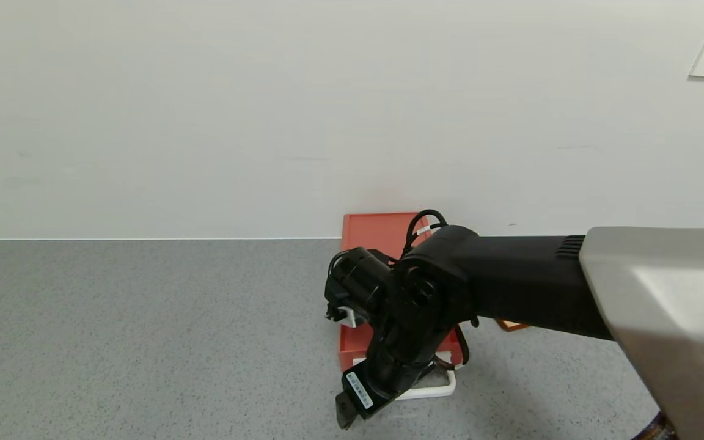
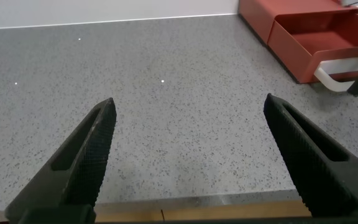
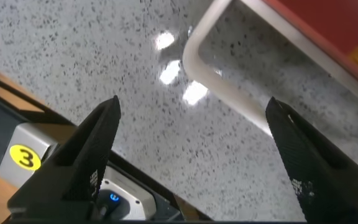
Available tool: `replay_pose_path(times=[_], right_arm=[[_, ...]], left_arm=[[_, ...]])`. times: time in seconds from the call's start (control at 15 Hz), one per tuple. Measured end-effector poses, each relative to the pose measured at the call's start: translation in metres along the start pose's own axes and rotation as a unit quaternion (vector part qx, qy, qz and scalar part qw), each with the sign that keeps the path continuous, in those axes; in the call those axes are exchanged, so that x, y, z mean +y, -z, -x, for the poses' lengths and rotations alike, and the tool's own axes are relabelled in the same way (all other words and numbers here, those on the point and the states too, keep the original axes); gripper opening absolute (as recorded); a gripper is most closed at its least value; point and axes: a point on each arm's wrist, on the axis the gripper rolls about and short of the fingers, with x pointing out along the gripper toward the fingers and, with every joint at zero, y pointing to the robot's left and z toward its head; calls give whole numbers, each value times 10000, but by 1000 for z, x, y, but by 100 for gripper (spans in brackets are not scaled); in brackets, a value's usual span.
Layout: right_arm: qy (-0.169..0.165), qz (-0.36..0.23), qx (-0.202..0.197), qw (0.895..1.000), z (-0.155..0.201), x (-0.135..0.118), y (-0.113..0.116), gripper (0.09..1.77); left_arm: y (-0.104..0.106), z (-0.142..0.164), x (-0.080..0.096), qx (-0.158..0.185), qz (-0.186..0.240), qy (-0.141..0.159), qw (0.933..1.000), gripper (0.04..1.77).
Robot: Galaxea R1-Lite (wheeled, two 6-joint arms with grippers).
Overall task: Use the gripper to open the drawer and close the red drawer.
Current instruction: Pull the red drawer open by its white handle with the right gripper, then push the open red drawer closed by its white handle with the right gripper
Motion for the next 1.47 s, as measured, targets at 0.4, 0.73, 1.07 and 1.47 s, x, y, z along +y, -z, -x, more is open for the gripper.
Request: replay_pose_path(times=[0.4, 0.73, 1.07, 1.47], right_arm=[[-53, 47, -402, 9992, 65, 0, 14, 171], [-28, -229, -884, 9958, 128, -27, 40, 171], [-198, -709, -1323, 9885, 169, -65, 59, 171], [-749, -1025, -2187, 9675, 203, -113, 69, 171]], left_arm=[[0, 0, 0, -1, 0, 0, 10000, 172], [0, 0, 0, -10, -8, 4, 10000, 172], [0, 0, 0, -10, -6, 6, 10000, 172], [0, 0, 0, -10, -6, 6, 10000, 172]])
